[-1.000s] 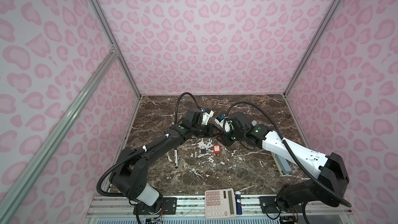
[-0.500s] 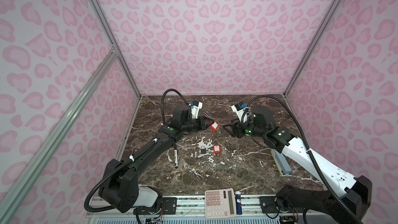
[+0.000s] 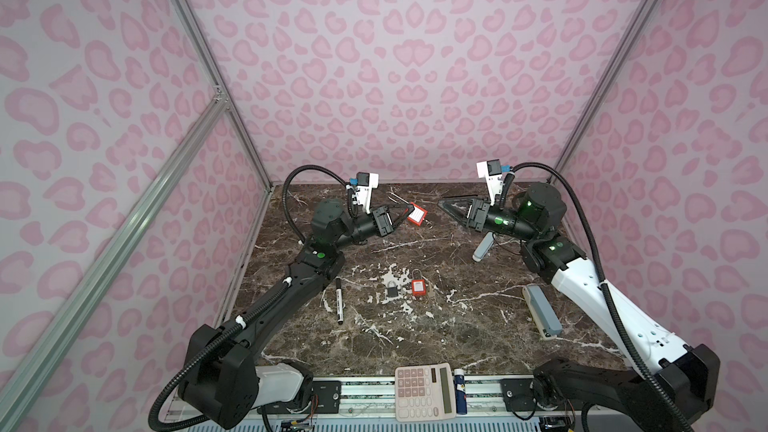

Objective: Lock with the key

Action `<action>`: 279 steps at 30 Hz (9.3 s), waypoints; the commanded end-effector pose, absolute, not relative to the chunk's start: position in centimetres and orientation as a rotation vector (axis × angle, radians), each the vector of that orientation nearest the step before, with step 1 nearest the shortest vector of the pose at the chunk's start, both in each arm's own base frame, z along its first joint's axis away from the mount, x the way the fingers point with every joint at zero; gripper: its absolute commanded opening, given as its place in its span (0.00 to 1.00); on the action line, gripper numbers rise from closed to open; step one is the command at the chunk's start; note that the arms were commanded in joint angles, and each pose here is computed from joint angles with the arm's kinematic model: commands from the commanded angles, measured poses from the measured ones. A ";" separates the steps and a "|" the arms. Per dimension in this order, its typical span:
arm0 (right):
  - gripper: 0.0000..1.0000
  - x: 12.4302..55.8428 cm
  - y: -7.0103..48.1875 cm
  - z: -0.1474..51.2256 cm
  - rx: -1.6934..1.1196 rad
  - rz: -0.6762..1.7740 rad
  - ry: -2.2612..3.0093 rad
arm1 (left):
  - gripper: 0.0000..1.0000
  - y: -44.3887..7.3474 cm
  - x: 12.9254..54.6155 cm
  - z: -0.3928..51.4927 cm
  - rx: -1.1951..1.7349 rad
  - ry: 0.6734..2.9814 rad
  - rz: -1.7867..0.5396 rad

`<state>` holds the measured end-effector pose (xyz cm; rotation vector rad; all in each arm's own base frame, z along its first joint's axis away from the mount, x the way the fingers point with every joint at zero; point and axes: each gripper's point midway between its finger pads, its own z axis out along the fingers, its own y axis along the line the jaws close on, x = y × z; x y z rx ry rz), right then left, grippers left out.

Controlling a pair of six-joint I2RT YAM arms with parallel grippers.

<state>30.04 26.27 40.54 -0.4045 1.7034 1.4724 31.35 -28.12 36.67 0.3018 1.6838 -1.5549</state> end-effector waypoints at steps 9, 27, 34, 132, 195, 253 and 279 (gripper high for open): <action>0.49 28.5 28.2 43.1 -0.511 1.572 1.653 | 0.04 -27.9 28.7 44.3 0.451 1.409 -1.648; 0.36 27.5 30.4 43.5 -0.585 1.640 1.634 | 0.04 -27.9 28.1 44.8 0.472 1.401 -1.682; 0.39 28.0 30.0 43.4 -0.574 1.613 1.642 | 0.04 -27.9 28.0 44.7 0.472 1.403 -1.681; 0.10 25.3 30.3 42.6 -0.656 1.724 1.646 | 0.11 -24.8 28.2 44.1 0.398 1.416 -1.608; 0.09 27.8 30.9 41.9 -0.526 1.725 1.636 | 0.38 -27.2 27.3 43.5 0.456 1.422 -1.672; 0.54 27.8 29.6 37.1 -0.512 1.542 1.795 | 0.04 -26.6 27.3 44.0 0.434 1.412 -1.662; 0.49 26.9 26.3 41.9 -0.473 1.486 1.587 | 0.04 -26.4 27.6 43.3 0.413 1.433 -1.659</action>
